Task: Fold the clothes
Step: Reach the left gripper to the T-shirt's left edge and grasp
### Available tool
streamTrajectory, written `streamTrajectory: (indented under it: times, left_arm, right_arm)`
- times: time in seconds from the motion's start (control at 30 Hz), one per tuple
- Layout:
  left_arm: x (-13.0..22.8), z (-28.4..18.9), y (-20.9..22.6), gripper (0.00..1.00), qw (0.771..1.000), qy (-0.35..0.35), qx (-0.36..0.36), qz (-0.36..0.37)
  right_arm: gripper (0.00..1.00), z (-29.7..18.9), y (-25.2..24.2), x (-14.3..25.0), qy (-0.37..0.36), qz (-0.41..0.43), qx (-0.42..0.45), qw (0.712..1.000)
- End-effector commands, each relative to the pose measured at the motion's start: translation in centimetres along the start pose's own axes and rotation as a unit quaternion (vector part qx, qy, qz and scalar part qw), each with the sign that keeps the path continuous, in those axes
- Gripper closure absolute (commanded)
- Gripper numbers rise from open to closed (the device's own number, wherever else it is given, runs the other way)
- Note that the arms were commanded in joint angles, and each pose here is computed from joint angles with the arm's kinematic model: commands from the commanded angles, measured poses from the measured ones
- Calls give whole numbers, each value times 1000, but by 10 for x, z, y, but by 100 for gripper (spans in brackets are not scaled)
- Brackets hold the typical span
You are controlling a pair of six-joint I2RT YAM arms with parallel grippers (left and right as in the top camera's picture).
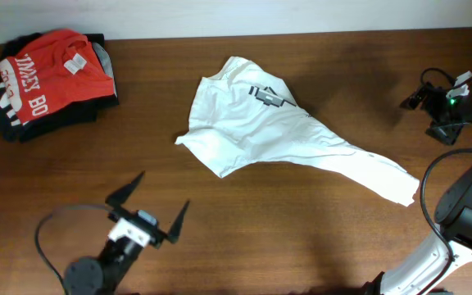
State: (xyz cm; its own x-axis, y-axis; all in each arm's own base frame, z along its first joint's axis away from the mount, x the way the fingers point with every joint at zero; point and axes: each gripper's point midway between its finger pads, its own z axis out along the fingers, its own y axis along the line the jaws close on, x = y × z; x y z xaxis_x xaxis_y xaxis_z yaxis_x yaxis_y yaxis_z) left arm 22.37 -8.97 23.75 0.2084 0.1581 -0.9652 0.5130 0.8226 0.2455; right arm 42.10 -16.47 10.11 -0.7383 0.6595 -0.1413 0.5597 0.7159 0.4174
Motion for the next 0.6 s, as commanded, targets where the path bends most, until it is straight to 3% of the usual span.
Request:
streamTrajectory:
  times: [0.0,0.13,0.2,0.3,0.37,0.43,0.47,0.5,0.57]
  left_arm:
    - [-22,21,29,1,997,57,-17,-43]
    - [-32,49,35,1,992,87,37,-77]
    - [-40,59,22,1,990,59,104,-76]
    - [-27,71,34,1,979,93,82,-160]
    - [-6,81,45,1,967,151,48,-201]
    - [31,84,66,1,926,278,-71,-244]
    - [36,85,67,1,916,311,-90,-235]
    - [35,96,59,1,910,341,-93,-217]
    - [23,121,21,1,919,327,-14,-218]
  right_arm:
    - [1,-17,9,-6,-23,-13,-3,1000]
    - [1,-17,9,-6,-23,-12,-3,1000]
    - [1,-17,9,-6,-23,-12,-3,1000]
    - [1,-17,9,-6,-23,-12,-3,1000]
    - [1,-17,9,-6,-23,-12,-3,1000]
    - [1,-17,9,-6,-23,-12,-3,1000]
    - [1,-17,9,-6,-23,-12,-3,1000]
    - [1,-17,9,-6,-23,-12,-3,1000]
    - [1,-17,9,-6,-23,-12,-3,1000]
